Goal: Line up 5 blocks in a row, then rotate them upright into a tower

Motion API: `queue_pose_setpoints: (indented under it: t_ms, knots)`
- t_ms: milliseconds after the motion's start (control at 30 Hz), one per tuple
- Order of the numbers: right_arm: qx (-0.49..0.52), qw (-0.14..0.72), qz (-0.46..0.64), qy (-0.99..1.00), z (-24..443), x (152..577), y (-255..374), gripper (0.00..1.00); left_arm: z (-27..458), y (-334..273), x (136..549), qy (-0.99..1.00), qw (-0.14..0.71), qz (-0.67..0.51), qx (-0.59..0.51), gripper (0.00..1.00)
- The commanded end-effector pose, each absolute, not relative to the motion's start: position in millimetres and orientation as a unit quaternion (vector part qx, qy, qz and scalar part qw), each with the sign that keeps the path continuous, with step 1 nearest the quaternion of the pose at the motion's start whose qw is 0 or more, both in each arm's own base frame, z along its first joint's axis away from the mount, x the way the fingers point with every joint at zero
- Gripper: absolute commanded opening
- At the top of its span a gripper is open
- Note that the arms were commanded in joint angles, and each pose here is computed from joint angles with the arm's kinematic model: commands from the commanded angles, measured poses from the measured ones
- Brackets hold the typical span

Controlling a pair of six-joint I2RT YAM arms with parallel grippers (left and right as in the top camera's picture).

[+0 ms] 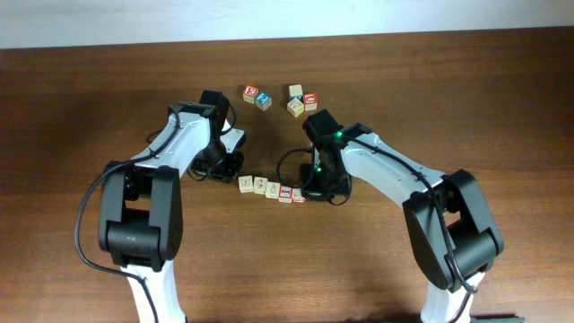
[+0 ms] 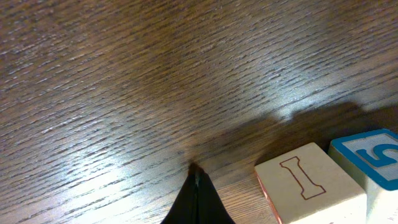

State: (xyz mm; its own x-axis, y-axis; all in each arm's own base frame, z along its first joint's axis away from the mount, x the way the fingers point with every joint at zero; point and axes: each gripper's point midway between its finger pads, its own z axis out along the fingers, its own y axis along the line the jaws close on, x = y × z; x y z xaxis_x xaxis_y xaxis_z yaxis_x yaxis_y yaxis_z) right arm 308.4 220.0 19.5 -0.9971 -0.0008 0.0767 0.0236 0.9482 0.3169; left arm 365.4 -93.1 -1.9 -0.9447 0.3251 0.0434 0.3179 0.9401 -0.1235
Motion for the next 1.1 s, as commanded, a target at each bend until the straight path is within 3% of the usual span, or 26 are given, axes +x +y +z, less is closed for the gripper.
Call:
queue_pose_setpoints:
  t_ms: [0,633,767,900,967,1000,1067]
  knots:
    - [-0.008,0.016,-0.162,-0.987,27.3,313.6,220.1,0.04,-4.9,-101.4,363.8,-0.981,0.033,0.080,-0.173,0.00]
    - [0.005,-0.022,-0.185,-0.982,31.1,331.6,230.6,0.04,-2.7,-131.9,336.1,-0.971,0.072,0.085,-0.213,0.03]
    - [0.013,-0.032,-0.184,-0.982,44.2,337.0,222.6,0.04,-4.5,-97.9,347.6,-0.983,0.065,0.019,-0.171,0.02]
    - [0.024,-0.051,-0.193,-0.980,90.4,335.1,220.8,0.05,20.8,-71.9,382.2,-0.994,0.027,0.017,-0.108,0.00]
    - [0.018,-0.015,-0.181,-0.983,91.0,311.7,223.8,0.05,33.6,-61.9,399.4,-0.997,0.003,0.018,-0.070,0.04]
    - [0.026,0.008,-0.170,-0.985,86.3,297.8,225.8,0.05,38.8,-53.1,409.9,-0.999,-0.013,0.020,-0.045,0.14]
    - [0.056,0.049,-0.149,-0.986,74.4,265.0,237.0,0.04,39.0,-39.4,419.3,-0.999,-0.029,0.020,-0.024,0.23]
